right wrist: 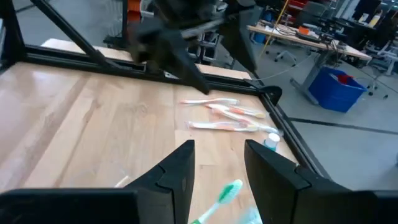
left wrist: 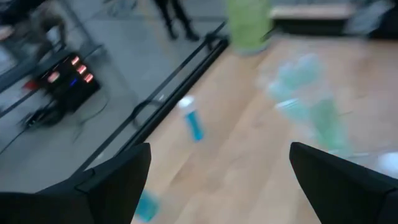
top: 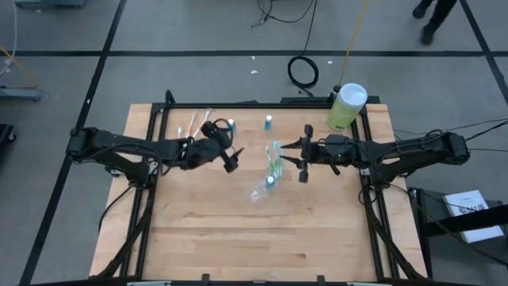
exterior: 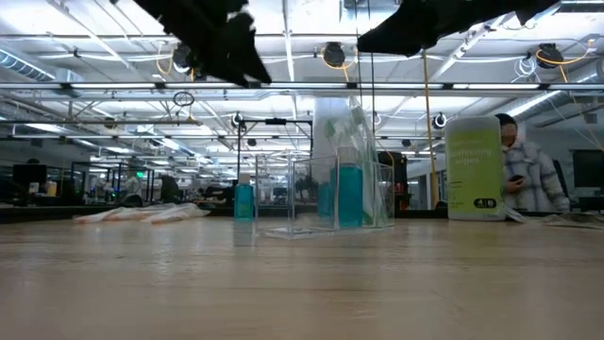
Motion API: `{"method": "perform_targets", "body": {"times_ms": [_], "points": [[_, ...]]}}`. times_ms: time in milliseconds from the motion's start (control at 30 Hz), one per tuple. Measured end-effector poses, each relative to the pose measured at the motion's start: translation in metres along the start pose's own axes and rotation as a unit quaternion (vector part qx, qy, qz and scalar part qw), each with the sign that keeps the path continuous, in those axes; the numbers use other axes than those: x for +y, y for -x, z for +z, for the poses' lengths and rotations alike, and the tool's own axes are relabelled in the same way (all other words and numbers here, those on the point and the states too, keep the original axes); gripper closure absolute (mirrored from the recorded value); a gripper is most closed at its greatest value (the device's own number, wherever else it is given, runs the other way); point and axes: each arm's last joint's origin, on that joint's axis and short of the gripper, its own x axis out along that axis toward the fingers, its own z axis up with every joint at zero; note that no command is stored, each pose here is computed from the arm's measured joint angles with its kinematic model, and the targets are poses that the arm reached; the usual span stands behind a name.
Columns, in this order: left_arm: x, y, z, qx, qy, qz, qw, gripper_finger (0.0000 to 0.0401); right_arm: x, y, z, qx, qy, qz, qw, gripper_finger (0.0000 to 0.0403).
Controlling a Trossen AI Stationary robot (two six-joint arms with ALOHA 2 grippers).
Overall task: Pick & Place toothbrushing station
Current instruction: Put the mouthwash bottle into the transparent organizer
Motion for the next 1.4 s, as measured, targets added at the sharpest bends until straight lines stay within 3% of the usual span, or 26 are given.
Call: {"method": "perform_targets", "body": {"times_ms": [133, 400, 533, 700, 867, 1033, 1200, 1400], "points": [[0.018, -0.017, -0.01, 0.04, 0.014, 0.039, 0.998, 0.0009, -0.006, -0.001, -0.001, 0.0, 0.004, -0.011, 1.0, 0.0273], [0.049, -0.045, -0.04, 0.036, 0.033, 0.035, 0.998, 0.0009, -0.03, -0.004, -0.01, 0.0, -0.009, -0.051, 0.999, 0.0273], [0.061, -0.052, -0.05, 0.031, 0.047, 0.037, 0.998, 0.0009, -0.058, -0.003, -0.022, -0.004, -0.025, -0.102, 0.994, 0.0273], [0.068, -0.054, -0.05, 0.023, 0.039, 0.034, 0.998, 0.0009, -0.109, -0.007, -0.05, 0.047, -0.051, -0.176, 0.982, 0.0266], [0.068, -0.054, -0.046, 0.0, 0.029, 0.027, 0.999, 0.0009, -0.149, -0.024, -0.094, 0.074, -0.119, -0.158, 0.977, 0.0233], [0.067, -0.054, -0.042, -0.017, 0.027, 0.003, 0.999, 0.0009, -0.164, -0.05, -0.134, 0.114, -0.159, -0.14, 0.971, 0.0179], [0.067, -0.054, -0.041, -0.023, 0.027, 0.003, 0.999, 0.0009, -0.172, -0.074, -0.149, 0.138, -0.167, -0.132, 0.967, 0.015], [0.067, -0.054, -0.041, -0.022, 0.024, 0.003, 0.999, 0.0009, -0.176, -0.095, -0.16, 0.142, -0.185, -0.094, 0.968, 0.015]]}}
